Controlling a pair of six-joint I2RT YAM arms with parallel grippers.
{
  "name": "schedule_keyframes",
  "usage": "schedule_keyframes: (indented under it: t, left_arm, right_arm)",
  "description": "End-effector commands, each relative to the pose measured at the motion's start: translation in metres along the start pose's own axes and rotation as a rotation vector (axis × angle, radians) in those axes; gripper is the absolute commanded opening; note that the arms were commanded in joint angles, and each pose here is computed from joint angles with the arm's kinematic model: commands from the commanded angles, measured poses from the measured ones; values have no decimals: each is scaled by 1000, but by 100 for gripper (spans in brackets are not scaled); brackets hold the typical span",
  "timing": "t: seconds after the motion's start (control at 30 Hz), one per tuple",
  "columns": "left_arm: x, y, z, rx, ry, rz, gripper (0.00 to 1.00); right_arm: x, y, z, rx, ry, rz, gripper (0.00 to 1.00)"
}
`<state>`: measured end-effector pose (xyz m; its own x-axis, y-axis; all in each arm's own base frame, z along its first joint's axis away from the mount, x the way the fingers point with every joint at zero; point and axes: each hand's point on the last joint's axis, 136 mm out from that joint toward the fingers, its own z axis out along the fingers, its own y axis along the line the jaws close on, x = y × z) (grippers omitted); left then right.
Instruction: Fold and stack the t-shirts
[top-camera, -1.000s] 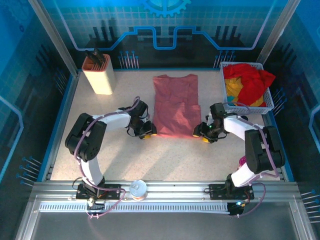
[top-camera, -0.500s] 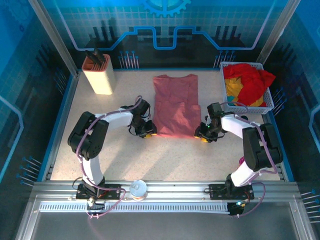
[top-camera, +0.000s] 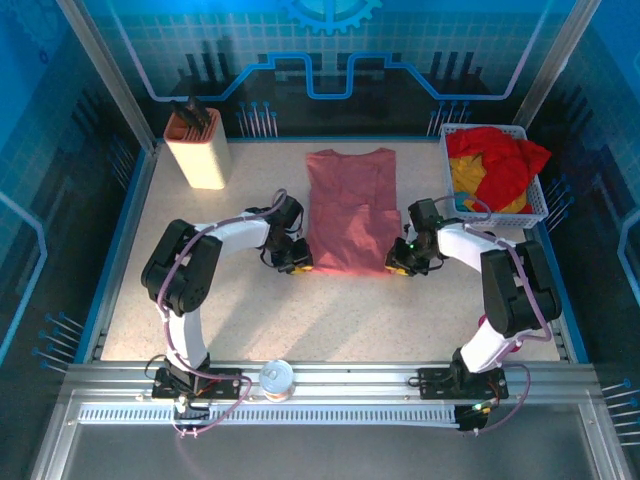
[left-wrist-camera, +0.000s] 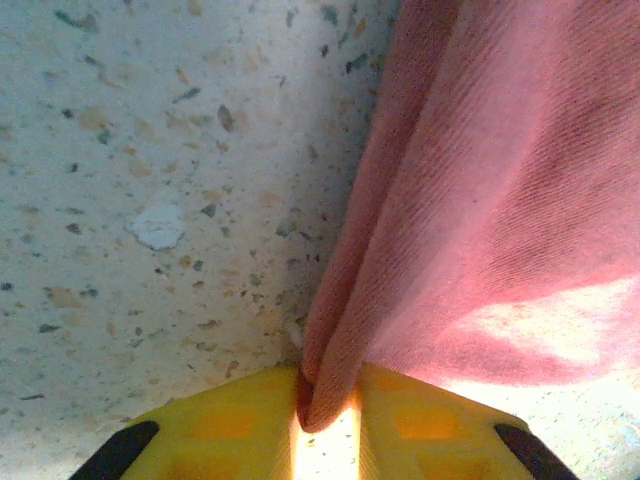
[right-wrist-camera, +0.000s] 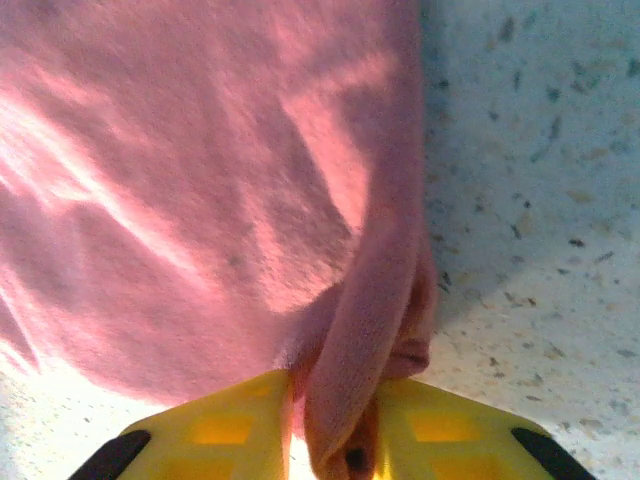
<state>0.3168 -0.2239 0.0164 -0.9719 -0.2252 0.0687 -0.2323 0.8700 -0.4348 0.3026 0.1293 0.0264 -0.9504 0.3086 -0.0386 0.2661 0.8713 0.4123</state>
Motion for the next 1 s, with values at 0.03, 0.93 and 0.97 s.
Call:
schedule_keyframes:
  t: [0.03,0.93,0.97]
  left_arm:
    - [-22,-13,8,25,-68,35,20]
    - [53,3,-8,34,-15,69,0]
    - [61,4,-8,28,-11,67,0]
  right_arm:
    - [-8,8,0,-4,-15,-31,24]
    - [51,-23,-21,20,36,-24,0]
    - [55,-24,-23,19,35,-23,0]
